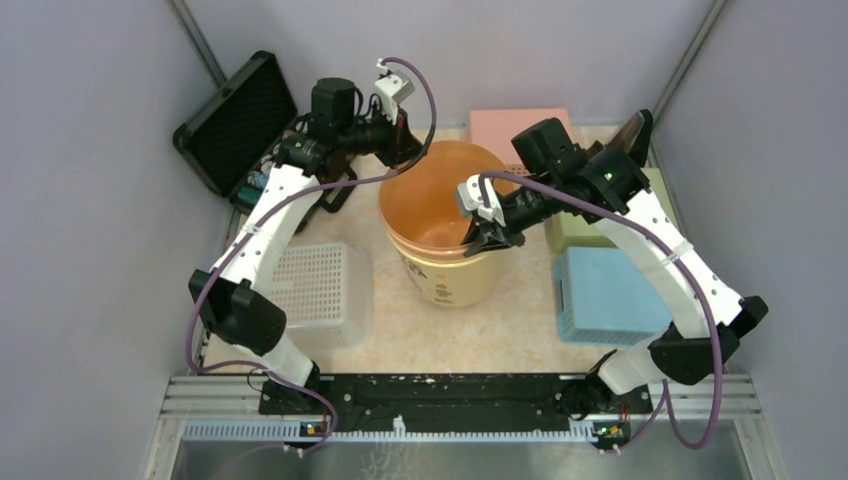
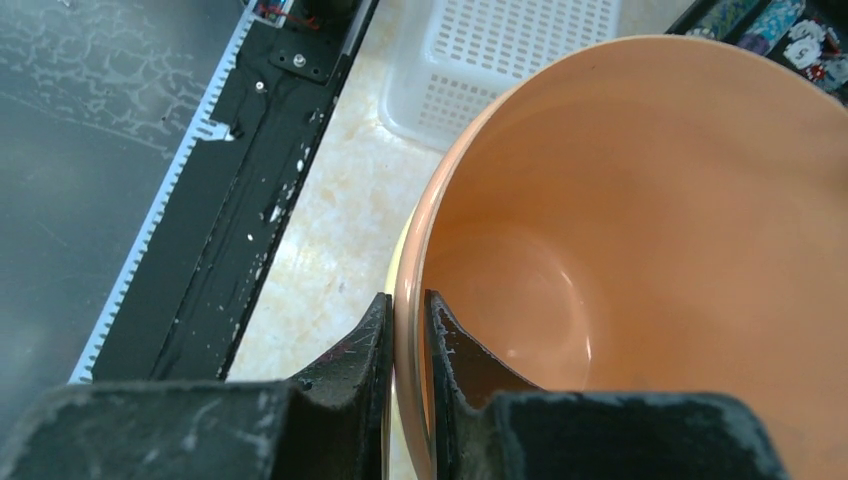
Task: Turn the large container upside down
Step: Pick up the container from the container.
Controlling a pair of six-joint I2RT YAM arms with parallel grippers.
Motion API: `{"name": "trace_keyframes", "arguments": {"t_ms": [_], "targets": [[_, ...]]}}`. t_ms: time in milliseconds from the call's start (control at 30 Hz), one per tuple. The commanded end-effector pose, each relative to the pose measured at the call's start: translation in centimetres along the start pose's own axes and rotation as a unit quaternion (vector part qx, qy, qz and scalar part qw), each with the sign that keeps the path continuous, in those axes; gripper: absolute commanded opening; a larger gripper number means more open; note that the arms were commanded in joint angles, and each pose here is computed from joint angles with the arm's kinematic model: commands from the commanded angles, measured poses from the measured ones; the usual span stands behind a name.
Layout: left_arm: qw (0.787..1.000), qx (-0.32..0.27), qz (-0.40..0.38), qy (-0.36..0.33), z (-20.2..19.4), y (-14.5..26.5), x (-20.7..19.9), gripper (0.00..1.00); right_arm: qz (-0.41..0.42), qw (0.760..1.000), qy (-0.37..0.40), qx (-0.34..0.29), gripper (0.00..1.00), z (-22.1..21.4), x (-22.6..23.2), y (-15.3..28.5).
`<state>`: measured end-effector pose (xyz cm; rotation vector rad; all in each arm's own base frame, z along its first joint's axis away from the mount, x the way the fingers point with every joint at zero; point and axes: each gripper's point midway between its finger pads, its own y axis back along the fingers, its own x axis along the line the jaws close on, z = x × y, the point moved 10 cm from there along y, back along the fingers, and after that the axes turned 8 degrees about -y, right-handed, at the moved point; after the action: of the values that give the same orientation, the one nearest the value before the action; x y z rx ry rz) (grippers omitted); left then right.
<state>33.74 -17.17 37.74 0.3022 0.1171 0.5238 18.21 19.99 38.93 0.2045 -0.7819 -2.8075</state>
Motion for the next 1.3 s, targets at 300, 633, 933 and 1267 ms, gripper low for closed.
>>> {"name": "trace_keyframes", "arguments": {"t_ms": [300,633,933,1267], "targets": [[0.995,-0.086,-0.027,-0.029,3.62,2.46,-2.18,0.02,-0.027,0.997,0.028,-0.06,0.0,3.01,0.16,1.54],[0.996,-0.084,-0.028,-0.028,3.39,2.24,-2.16,0.01,-0.033,0.998,0.027,-0.056,0.0,2.87,0.15,1.57],[0.996,-0.086,-0.026,-0.029,3.46,2.35,-2.23,0.01,-0.034,0.997,0.027,-0.057,0.0,2.88,0.22,1.56],[0.995,-0.089,-0.026,-0.032,3.73,2.4,-2.32,0.01,-0.038,0.997,0.028,-0.058,0.0,2.96,0.19,1.67]]}}
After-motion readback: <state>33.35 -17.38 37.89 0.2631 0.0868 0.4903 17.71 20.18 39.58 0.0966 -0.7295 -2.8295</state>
